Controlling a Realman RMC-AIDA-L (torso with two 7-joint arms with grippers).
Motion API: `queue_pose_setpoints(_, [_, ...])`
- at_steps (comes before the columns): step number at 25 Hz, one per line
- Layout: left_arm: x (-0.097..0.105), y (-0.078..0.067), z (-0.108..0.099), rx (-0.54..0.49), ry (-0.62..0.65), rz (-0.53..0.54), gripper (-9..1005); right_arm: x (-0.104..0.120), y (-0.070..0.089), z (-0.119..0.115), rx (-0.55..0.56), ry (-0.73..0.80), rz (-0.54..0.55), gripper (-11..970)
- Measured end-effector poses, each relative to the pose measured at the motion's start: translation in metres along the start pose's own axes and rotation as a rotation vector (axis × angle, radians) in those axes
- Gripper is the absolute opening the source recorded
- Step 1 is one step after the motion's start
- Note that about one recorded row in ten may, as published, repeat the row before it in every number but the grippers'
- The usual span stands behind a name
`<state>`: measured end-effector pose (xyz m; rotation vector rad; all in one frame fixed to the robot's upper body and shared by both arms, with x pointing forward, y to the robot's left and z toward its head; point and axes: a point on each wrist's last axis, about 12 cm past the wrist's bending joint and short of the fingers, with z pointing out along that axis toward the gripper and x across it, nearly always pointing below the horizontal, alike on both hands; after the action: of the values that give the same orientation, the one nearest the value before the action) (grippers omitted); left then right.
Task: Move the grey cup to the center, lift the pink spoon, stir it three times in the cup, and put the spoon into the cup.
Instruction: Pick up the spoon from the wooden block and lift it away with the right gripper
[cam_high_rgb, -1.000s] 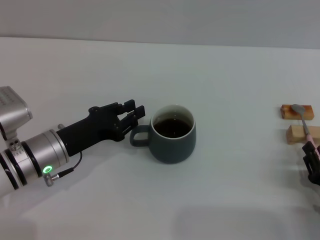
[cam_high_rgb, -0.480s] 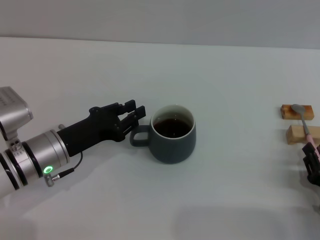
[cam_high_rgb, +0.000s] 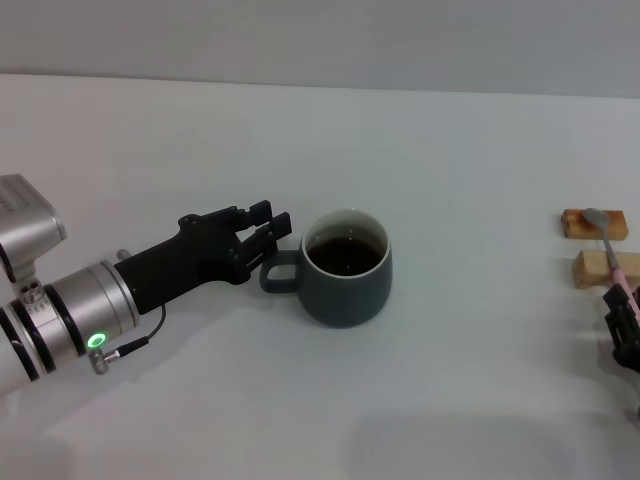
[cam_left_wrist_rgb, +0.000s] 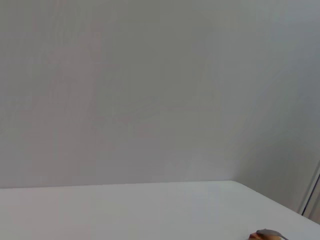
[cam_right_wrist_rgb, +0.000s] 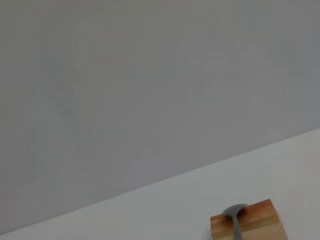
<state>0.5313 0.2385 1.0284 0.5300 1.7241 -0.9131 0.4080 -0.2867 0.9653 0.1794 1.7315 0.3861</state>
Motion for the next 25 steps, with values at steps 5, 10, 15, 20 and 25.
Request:
queue_pose_setpoints(5, [0.0001,-0.0001,0.0000,0.000,0.000,0.000,324,0.0001,0.0001,-0.0001,-0.001,0.001,0.000,288])
queue_pose_setpoints(10, [0.0000,0.0000,0.0001,0.000,0.000,0.000,324,0.0001,0.0002,-0.0001,0.000,0.000,0.002,234])
queue_pose_setpoints(15, [-0.0002,0.0001,0.0000,-0.002,-0.002,-0.001,324,0.0001,0.0001,-0.0001,0.002,0.000,0.003,222])
queue_pose_setpoints(20, [0.0000,0.0001,-0.0002,-0.002,-0.002,-0.001,325,0.0003,-0.0001,-0.0001,0.005,0.000,0.004,200])
queue_pose_setpoints(25, [0.0002,0.0001,-0.0004,-0.003,-0.002,-0.002,325,0.0004,-0.0003,-0.0001,0.007,0.001,0.005,193])
